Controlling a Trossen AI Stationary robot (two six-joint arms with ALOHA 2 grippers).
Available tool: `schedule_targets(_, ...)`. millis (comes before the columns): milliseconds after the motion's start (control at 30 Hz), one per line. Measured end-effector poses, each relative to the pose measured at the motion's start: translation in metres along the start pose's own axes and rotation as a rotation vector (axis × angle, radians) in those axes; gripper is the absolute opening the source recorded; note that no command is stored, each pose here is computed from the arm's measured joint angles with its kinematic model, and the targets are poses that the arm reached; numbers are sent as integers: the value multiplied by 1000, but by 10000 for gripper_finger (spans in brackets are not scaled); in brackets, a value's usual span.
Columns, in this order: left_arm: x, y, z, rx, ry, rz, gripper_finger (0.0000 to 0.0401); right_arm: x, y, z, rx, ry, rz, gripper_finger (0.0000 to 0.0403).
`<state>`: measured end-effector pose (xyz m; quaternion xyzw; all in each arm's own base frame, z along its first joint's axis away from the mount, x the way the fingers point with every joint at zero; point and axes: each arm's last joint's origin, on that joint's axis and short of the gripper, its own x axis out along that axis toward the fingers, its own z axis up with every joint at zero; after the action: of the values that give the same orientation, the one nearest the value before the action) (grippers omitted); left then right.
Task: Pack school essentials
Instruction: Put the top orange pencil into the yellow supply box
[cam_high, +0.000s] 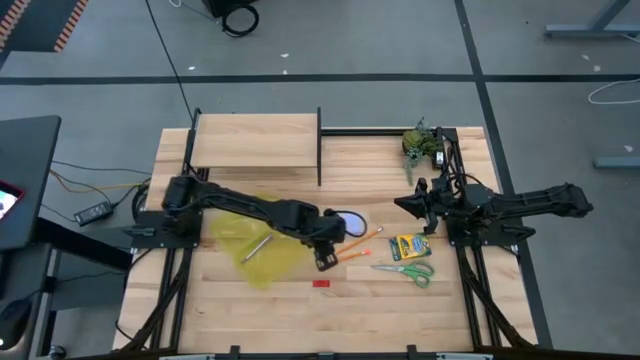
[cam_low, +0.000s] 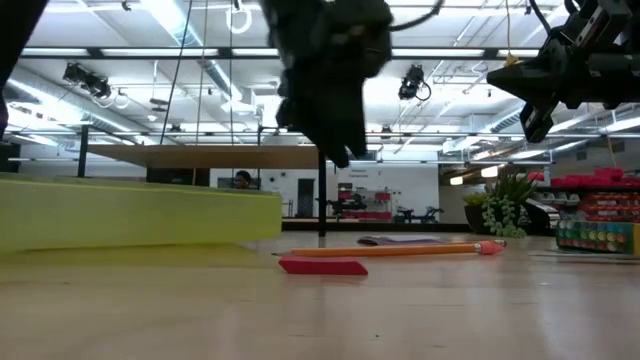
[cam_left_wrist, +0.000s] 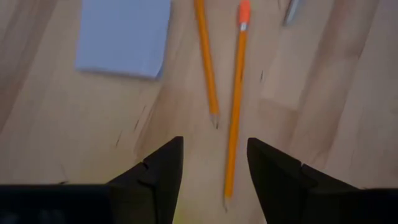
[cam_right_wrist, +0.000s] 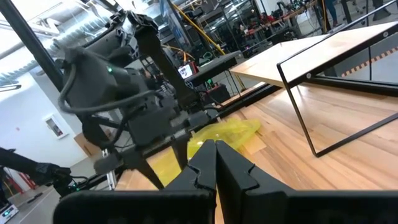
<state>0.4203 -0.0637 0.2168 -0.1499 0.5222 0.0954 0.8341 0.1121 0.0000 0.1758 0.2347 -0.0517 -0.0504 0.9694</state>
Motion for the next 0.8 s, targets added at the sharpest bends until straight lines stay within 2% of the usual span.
schedule_targets(133,18,-5,8,46,-9,35,177,0,0,-1,-1,7,-3,10)
schedule_targets(433,46,-6,12,152,-49,29,173,0,-1,-1,-2,10,-5,10)
schedule_targets(800,65,-10,21,171,-168,18,172,0,-1,-2,-4,24,-12,10)
